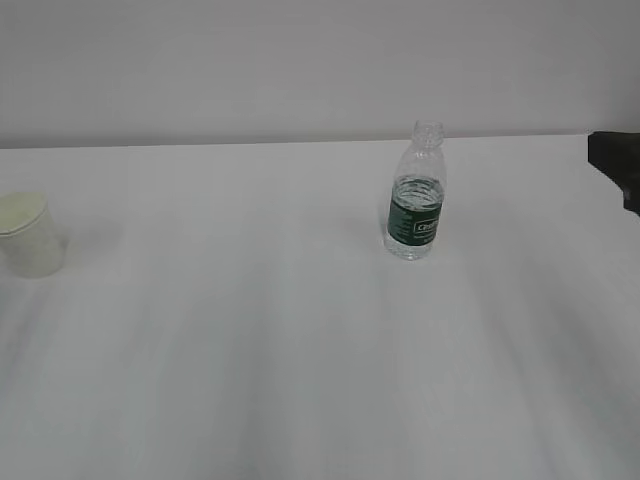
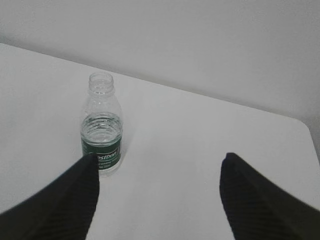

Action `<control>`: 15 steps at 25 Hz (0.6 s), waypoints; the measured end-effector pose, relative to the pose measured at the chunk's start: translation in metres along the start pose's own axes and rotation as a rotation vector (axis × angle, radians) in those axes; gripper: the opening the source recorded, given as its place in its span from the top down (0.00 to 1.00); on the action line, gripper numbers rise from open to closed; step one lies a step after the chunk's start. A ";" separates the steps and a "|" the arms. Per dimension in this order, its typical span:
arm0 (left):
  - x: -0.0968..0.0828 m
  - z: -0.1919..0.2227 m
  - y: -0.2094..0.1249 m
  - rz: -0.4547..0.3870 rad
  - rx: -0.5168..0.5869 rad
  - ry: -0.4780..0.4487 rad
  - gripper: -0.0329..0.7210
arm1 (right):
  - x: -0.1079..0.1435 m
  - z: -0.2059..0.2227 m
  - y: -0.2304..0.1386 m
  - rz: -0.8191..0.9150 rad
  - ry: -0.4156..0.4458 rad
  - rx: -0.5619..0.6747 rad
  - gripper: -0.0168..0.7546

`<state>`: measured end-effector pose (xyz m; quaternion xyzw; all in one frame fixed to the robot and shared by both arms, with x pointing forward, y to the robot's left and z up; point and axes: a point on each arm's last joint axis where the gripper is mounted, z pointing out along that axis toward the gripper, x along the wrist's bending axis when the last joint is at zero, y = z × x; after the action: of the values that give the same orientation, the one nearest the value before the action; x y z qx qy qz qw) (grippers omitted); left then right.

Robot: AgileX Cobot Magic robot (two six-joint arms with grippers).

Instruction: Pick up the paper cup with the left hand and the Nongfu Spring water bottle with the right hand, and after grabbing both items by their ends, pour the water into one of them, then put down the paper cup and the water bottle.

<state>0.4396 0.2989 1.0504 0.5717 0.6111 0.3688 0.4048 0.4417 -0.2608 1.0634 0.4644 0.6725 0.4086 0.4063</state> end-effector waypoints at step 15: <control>0.004 0.011 -0.044 -0.008 -0.070 0.005 0.26 | 0.009 0.025 -0.039 0.031 0.015 -0.014 0.24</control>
<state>0.4318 0.3000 1.0057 0.5537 0.6011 0.3896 0.4248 0.4516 -0.2575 1.0175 0.4690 0.6653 0.4230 0.3982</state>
